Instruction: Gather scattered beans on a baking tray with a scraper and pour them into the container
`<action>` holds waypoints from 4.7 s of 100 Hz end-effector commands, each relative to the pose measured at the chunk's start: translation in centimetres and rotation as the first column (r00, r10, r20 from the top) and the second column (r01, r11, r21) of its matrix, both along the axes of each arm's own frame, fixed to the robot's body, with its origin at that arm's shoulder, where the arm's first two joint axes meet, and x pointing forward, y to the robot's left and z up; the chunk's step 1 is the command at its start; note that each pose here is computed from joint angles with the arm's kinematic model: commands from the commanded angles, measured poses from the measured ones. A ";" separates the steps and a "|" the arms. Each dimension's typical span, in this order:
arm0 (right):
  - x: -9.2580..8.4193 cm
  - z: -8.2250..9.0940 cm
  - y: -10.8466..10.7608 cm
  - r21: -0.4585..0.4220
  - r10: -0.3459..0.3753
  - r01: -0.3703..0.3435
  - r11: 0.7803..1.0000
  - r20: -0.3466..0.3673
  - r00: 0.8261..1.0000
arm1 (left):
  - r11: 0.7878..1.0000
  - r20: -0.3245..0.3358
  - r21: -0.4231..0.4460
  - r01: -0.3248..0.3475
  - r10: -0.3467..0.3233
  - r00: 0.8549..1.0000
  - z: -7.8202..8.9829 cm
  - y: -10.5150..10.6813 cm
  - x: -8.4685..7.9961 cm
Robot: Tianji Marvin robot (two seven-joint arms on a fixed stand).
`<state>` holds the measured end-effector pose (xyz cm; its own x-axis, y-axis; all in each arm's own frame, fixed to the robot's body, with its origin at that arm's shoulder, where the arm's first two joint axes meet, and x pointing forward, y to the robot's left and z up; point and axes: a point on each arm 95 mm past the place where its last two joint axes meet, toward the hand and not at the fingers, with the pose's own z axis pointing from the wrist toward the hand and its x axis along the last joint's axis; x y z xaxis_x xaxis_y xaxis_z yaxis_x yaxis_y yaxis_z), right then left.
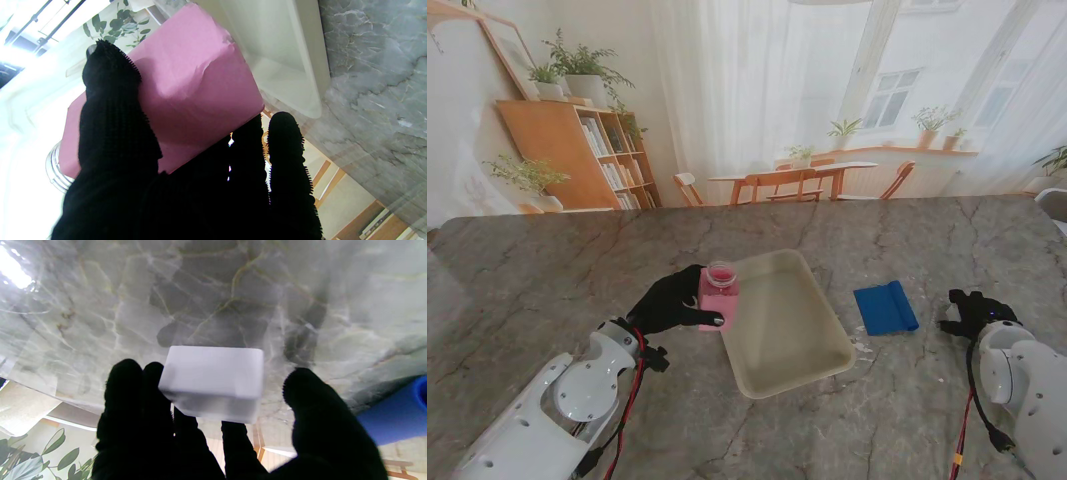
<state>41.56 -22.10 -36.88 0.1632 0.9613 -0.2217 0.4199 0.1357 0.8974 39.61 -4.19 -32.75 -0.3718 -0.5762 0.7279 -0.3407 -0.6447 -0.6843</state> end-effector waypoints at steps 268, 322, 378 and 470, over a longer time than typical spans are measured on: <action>2.2 15.4 31.8 0.370 0.525 -0.884 0.285 0.712 0.467 | 0.999 0.012 0.025 0.039 -0.040 0.999 0.1 1.1 -0.3; 2.6 15.1 33.4 0.314 0.624 -0.934 0.174 0.698 0.351 | 0.999 0.020 0.022 0.040 -0.041 0.999 0.3 1.1 -0.4; 3.1 15.6 33.0 0.156 0.775 -0.985 0.072 0.613 0.154 | 0.999 0.017 0.023 0.046 -0.046 0.999 0.2 1.0 -0.4; 4.1 17.5 34.4 -0.007 0.873 -0.995 -0.098 0.480 -0.089 | 0.999 0.039 0.014 0.049 -0.050 0.998 0.6 0.8 -0.6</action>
<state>45.58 12.36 -19.75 -0.9793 0.1627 -0.1206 -0.1345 -0.0771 0.9879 39.18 -3.01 -32.33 -0.4195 -0.5760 0.7016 -0.3437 -0.6146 -0.7100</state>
